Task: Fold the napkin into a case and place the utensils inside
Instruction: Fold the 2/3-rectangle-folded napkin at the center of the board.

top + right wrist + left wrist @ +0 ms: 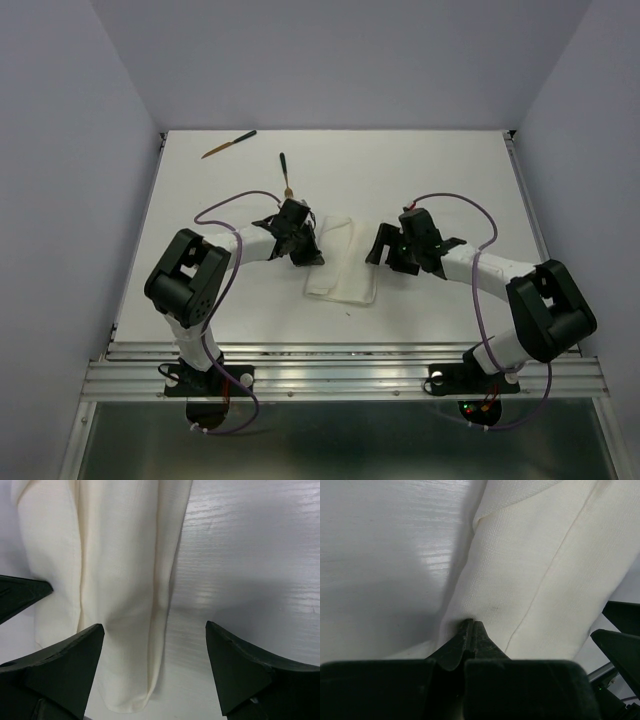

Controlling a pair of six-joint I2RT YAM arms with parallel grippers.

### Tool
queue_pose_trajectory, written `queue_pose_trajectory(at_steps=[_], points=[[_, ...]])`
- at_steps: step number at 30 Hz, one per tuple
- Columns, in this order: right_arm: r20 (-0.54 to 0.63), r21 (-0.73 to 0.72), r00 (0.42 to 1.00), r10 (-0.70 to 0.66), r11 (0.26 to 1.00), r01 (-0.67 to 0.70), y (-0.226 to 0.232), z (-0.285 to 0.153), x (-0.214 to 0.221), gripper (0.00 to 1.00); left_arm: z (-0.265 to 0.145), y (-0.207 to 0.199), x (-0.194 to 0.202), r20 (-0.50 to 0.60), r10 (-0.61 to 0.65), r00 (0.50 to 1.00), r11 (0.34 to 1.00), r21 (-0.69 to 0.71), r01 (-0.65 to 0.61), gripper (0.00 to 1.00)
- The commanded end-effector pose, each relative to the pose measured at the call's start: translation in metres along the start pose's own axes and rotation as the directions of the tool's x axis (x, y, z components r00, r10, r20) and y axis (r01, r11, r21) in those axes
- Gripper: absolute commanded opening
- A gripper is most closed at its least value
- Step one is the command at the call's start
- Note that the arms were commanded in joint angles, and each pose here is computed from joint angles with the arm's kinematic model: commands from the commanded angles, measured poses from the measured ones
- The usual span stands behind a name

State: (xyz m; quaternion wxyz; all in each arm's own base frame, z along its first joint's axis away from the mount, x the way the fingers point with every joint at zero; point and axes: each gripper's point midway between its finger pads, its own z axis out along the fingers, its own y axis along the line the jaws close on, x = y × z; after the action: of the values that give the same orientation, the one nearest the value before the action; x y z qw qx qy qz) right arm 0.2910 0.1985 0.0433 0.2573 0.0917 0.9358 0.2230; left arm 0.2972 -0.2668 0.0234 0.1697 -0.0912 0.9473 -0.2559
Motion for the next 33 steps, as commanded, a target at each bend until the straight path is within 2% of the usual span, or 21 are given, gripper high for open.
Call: queue_pose_trajectory(at_steps=[1, 6, 7, 17, 19, 23, 26, 33], points=[[0.015, -0.084, 1.0, -0.027, 0.996, 0.028, 0.014, -0.009, -0.004, 0.91, 0.002, -0.003, -0.005, 0.009, 0.02, 1.0, 1.0, -0.014, -0.02, 0.0], [-0.044, -0.159, 0.998, -0.052, 0.986, 0.044, 0.022, -0.002, 0.01, 0.88, 0.003, -0.002, -0.004, 0.007, 0.023, 1.0, 1.0, -0.017, -0.023, 0.0], [-0.056, -0.167, 0.997, -0.051, 0.985, 0.041, 0.022, -0.001, 0.013, 0.82, 0.003, -0.002, -0.004, 0.007, 0.023, 1.0, 1.0, -0.017, -0.023, 0.0], [-0.109, -0.032, 0.994, 0.003, 0.999, -0.007, -0.014, 0.024, 0.036, 0.53, 0.005, -0.003, -0.004, 0.001, 0.023, 1.0, 1.0, -0.02, -0.023, 0.0], [-0.109, -0.006, 0.994, 0.023, 1.0, -0.023, -0.02, 0.026, 0.039, 0.44, 0.005, -0.003, -0.004, 0.001, 0.023, 1.0, 1.0, -0.02, -0.023, 0.0], [-0.104, -0.002, 0.994, 0.03, 1.0, -0.03, -0.02, 0.026, 0.038, 0.35, 0.005, -0.003, -0.004, 0.001, 0.024, 1.0, 0.999, -0.022, -0.024, 0.0], [-0.083, 0.017, 0.996, 0.023, 1.0, -0.022, -0.022, 0.025, 0.032, 0.36, 0.005, -0.003, -0.005, 0.002, 0.027, 1.0, 0.999, -0.025, -0.027, 0.0], [-0.026, 0.111, 0.999, 0.026, 0.994, -0.023, -0.035, 0.012, 0.021, 0.47, 0.004, -0.004, -0.009, 0.011, 0.025, 1.0, 0.999, -0.031, -0.024, 0.0]])
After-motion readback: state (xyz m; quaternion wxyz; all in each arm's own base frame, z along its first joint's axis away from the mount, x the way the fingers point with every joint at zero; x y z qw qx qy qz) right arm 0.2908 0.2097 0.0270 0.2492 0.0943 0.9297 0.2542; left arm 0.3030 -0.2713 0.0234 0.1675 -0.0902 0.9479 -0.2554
